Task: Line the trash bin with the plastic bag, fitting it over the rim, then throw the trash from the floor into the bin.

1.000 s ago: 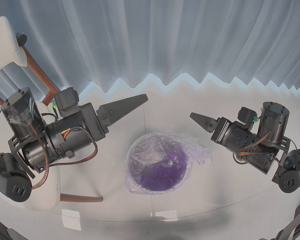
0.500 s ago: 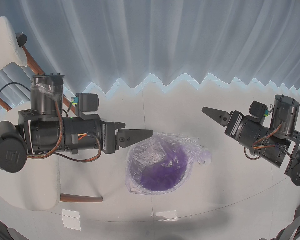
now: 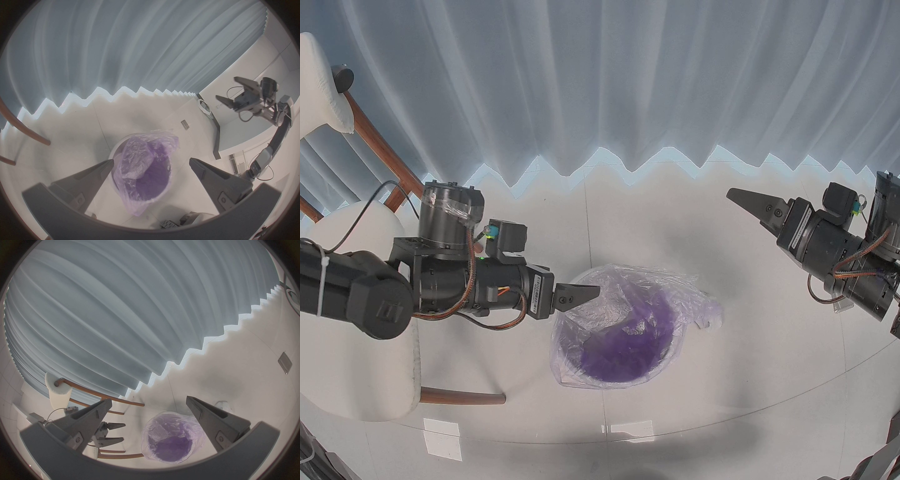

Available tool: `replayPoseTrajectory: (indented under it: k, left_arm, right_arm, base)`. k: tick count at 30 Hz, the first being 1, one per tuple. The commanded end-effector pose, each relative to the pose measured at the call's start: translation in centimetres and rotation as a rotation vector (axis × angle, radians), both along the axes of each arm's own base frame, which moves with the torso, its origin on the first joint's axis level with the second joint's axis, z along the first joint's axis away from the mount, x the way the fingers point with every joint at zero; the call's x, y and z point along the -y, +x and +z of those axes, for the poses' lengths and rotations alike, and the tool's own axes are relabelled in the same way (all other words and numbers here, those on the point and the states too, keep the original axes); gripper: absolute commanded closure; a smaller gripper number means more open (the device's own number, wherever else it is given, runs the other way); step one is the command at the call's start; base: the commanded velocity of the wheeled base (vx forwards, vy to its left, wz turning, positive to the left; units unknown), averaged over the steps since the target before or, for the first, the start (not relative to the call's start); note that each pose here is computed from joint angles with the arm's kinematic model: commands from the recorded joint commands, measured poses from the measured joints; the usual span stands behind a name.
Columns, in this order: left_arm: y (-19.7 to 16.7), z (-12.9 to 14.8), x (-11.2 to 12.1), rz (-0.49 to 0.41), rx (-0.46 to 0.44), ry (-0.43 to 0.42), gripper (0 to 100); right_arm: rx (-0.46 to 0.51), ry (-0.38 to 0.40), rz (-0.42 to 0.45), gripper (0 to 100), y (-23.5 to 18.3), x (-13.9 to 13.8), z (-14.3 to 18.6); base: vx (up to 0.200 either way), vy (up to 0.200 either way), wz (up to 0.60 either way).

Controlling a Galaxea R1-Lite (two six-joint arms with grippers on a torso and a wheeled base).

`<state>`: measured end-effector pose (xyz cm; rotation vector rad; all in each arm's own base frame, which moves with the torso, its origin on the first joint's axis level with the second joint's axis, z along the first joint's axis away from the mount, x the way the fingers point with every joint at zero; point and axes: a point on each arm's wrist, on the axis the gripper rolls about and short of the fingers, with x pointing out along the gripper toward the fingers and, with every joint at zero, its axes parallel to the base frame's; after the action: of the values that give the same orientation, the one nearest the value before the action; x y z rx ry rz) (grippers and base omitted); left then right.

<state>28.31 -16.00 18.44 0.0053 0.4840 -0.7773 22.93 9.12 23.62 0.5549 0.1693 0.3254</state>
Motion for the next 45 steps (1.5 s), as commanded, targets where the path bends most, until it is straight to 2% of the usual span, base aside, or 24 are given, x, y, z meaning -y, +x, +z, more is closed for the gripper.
replayPoseTrajectory:
  k: [1,11,25,26,34,45]
  left_arm:
    - [2.7,-2.7,0.4,0.032,-0.043,0.024,0]
    - [6.7,-6.6,0.8,0.112,-0.048,0.052,0]
    - [8.1,-8.5,0.9,0.127,-0.055,0.055,0]
    - [8.2,-8.4,0.8,0.130,-0.054,0.055,100]
    - [9.0,-8.9,-0.2,0.165,-0.060,0.058,100]
    - [10.6,-8.2,-2.8,0.240,-0.039,0.040,100]
  right_arm:
    - [0.015,0.006,0.003,0,-0.4,0.1,0.4]
    - [0.017,0.007,0.005,0,-0.4,0.1,0.4]
    - [0.019,0.009,0.008,0,-0.6,0.1,0.5]
    - [0.020,0.008,0.006,0,-0.6,0.2,0.5]
    - [0.022,0.009,0.006,0,-0.6,0.2,0.5]
    - [0.024,0.010,0.006,0,-0.6,0.2,0.6]
  base:
    - [0.000,0.000,0.00]
    - [0.000,0.000,0.00]
    - [0.000,0.000,0.00]
    - [0.000,0.000,0.00]
    - [0.000,0.000,0.00]
    - [0.000,0.000,0.00]
